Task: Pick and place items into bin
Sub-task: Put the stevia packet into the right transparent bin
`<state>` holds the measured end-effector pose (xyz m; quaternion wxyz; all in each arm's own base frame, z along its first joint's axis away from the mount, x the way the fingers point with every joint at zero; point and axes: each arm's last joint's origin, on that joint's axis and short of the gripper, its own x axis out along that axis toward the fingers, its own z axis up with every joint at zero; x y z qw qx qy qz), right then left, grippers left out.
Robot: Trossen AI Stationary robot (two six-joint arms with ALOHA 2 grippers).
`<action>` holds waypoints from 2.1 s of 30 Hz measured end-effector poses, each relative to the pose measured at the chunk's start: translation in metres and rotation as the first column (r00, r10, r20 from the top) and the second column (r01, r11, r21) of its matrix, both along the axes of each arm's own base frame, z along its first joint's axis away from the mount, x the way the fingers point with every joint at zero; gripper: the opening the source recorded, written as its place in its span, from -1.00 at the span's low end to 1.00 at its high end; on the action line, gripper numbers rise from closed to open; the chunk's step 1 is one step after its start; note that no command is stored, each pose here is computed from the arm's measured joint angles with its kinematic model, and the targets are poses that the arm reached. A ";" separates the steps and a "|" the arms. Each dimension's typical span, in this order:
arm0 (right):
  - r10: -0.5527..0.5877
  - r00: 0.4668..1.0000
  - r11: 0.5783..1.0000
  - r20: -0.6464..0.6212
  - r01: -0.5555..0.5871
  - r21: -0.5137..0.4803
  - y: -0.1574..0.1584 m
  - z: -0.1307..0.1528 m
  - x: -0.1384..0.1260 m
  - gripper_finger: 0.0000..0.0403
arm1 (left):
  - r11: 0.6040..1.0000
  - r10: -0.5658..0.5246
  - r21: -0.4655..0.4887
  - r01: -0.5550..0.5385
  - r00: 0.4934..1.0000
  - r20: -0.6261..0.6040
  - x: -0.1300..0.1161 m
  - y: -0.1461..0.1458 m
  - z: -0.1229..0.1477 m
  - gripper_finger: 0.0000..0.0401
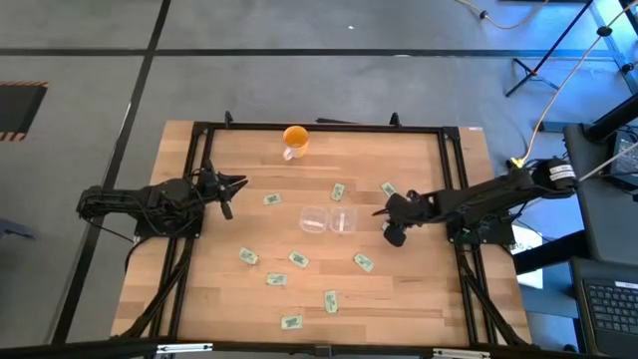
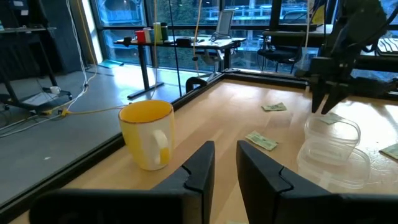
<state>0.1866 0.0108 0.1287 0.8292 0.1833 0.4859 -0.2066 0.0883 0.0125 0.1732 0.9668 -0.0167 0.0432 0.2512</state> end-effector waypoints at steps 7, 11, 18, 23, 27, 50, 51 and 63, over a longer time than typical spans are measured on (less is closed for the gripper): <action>-0.014 0.999 0.999 -0.031 0.016 0.044 -0.003 -0.007 0.003 -0.47 | 1.000 0.000 0.000 0.000 1.000 0.000 0.000 0.000 0.000 -0.70; -0.016 0.999 0.998 -0.029 0.017 0.054 -0.005 -0.007 0.004 -0.47 | 1.000 -0.002 -0.001 0.002 1.000 0.000 0.000 0.000 0.000 -0.70; 0.098 0.994 0.995 -0.044 -0.098 0.007 -0.003 -0.008 0.004 -0.47 | 1.000 -0.028 -0.003 0.028 1.000 -0.001 0.000 -0.001 0.000 -0.70; 0.127 0.985 0.991 -0.118 -0.130 -0.023 -0.003 -0.014 0.003 -0.47 | 0.999 -0.034 -0.004 0.034 0.999 -0.001 0.000 -0.001 0.000 -0.70; 0.107 0.984 0.992 -0.146 -0.115 -0.050 -0.004 -0.018 0.004 -0.48 | 0.999 -0.034 -0.004 0.034 0.999 -0.001 0.000 -0.001 0.000 -0.70; 0.087 0.993 0.993 -0.073 -0.093 -0.072 -0.005 -0.008 0.007 -0.99 | 0.999 -0.034 -0.004 0.034 0.999 -0.001 0.000 -0.001 0.000 -0.70; 0.101 0.993 0.991 -0.068 -0.106 -0.076 -0.005 -0.006 0.008 -0.99 | 0.999 -0.034 -0.004 0.034 0.999 0.000 0.000 -0.001 0.000 -0.70; 0.115 0.993 0.988 -0.018 -0.116 -0.105 -0.005 0.004 0.012 -1.00 | 0.999 -0.034 -0.004 0.034 0.999 -0.001 0.000 -0.001 0.000 -0.70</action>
